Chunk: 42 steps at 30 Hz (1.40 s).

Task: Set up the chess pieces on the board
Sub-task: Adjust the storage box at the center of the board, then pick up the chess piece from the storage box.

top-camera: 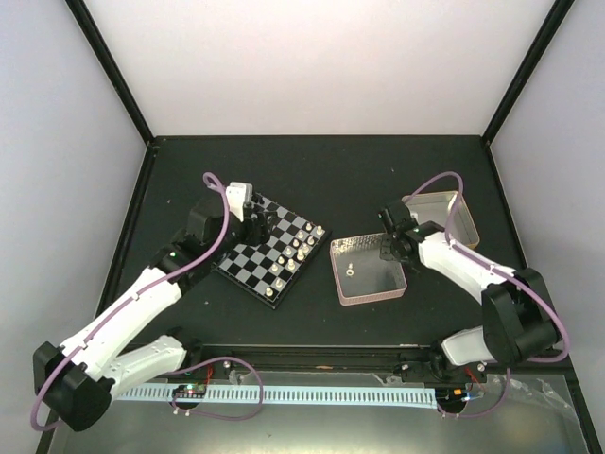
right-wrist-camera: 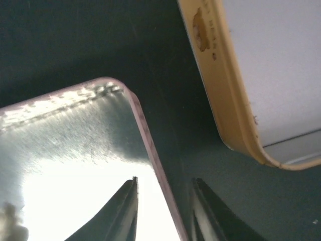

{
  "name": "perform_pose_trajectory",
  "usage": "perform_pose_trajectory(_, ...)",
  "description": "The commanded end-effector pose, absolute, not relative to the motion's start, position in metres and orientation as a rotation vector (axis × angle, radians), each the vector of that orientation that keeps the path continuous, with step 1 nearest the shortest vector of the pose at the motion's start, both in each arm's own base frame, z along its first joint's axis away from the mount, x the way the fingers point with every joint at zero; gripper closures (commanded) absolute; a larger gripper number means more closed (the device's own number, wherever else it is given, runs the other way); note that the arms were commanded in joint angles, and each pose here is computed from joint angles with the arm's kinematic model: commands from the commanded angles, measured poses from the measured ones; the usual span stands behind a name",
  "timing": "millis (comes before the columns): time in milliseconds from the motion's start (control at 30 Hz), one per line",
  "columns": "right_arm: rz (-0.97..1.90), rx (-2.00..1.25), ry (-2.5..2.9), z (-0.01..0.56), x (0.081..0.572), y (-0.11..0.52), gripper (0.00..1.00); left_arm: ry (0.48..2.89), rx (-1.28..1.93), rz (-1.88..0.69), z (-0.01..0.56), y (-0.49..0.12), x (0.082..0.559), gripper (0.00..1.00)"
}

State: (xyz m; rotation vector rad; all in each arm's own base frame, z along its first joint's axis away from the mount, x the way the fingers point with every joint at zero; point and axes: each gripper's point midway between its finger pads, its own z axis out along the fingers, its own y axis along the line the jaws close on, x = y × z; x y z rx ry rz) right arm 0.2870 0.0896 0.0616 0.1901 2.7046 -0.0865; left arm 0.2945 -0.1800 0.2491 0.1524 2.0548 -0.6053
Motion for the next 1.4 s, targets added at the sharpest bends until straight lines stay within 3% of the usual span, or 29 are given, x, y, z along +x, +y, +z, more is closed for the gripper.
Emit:
perform_pose_trajectory(0,-0.014,0.301,2.585,0.099,0.308,0.095,0.64,2.090,0.118,-0.663,0.241,-0.178,0.282,0.25)
perform_pose_trajectory(67,0.041,0.286,2.581,0.104,0.311,0.103,0.59,2.117,0.095,-0.678,0.234,-0.176,0.276,0.25)
perform_pose_trajectory(400,0.260,-0.023,2.700,0.075,0.292,0.168,0.55,2.142,0.108,-0.738,0.225,-0.176,0.257,0.24)
perform_pose_trajectory(667,0.203,-0.158,2.709,0.055,0.303,0.173,0.50,2.144,0.120,-0.764,0.218,-0.181,0.259,0.24)
perform_pose_trajectory(1200,0.281,-0.301,2.724,0.033,0.299,0.187,0.52,2.230,0.111,-0.751,0.198,-0.185,0.261,0.24)
perform_pose_trajectory(1367,0.254,-0.266,2.787,0.026,0.287,0.180,0.60,2.229,0.115,-0.743,0.197,-0.184,0.262,0.24)
